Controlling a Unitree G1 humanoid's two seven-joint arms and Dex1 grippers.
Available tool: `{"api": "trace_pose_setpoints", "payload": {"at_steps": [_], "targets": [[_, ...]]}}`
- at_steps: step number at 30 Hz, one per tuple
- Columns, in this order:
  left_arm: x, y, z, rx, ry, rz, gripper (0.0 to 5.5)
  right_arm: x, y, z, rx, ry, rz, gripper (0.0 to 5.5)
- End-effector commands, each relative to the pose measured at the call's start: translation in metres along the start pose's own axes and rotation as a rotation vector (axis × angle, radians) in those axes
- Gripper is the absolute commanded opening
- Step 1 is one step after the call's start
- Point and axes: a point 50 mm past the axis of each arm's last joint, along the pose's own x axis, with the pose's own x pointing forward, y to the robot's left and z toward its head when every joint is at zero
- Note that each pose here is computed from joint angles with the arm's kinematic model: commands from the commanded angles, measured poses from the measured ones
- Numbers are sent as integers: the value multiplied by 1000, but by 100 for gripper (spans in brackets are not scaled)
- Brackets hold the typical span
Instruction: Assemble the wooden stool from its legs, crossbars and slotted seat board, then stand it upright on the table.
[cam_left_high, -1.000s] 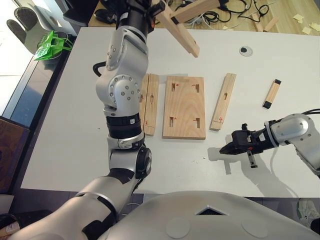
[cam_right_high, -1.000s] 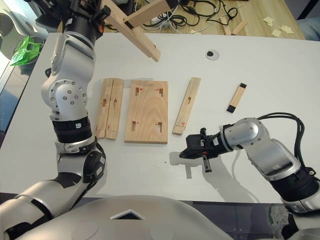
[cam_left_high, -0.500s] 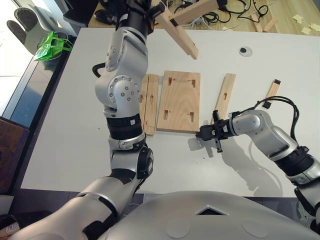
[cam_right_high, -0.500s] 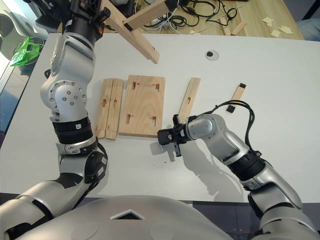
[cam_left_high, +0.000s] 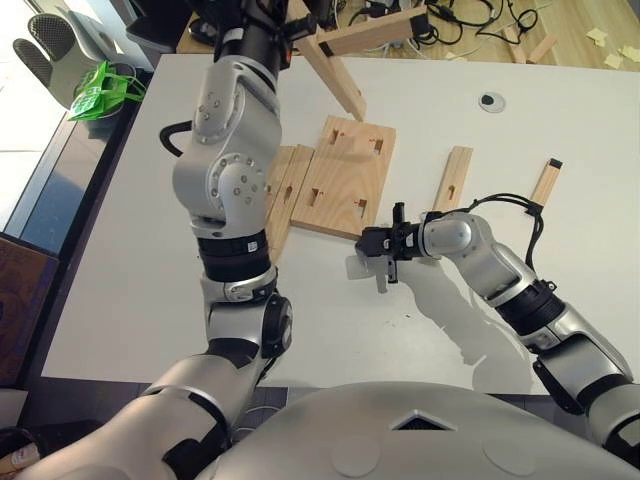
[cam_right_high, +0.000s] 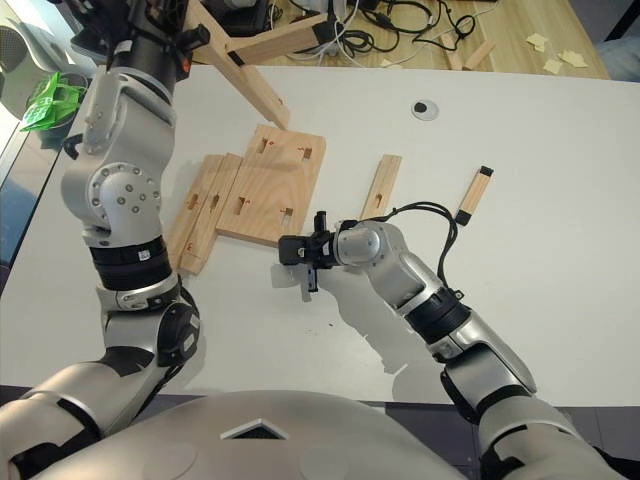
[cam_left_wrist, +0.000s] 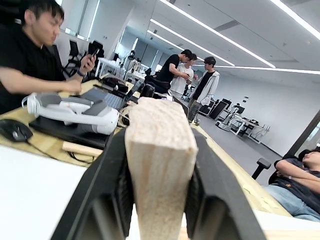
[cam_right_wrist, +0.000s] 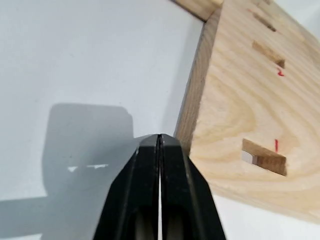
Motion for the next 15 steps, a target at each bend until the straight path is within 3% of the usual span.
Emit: {"api": "trace_pose_setpoints", "payload": {"at_steps": [1, 6, 15], "targets": [[-8, 16, 9, 118, 5, -15, 102, -38, 5, -16, 135, -4, -42, 0], [-34, 29, 0, 122, 102, 20, 102, -77, 17, -60, 240, 122, -233, 0], [-62, 27, -11, 104, 234, 21, 102, -81, 26, -75, 330, 83, -420, 0]]}}
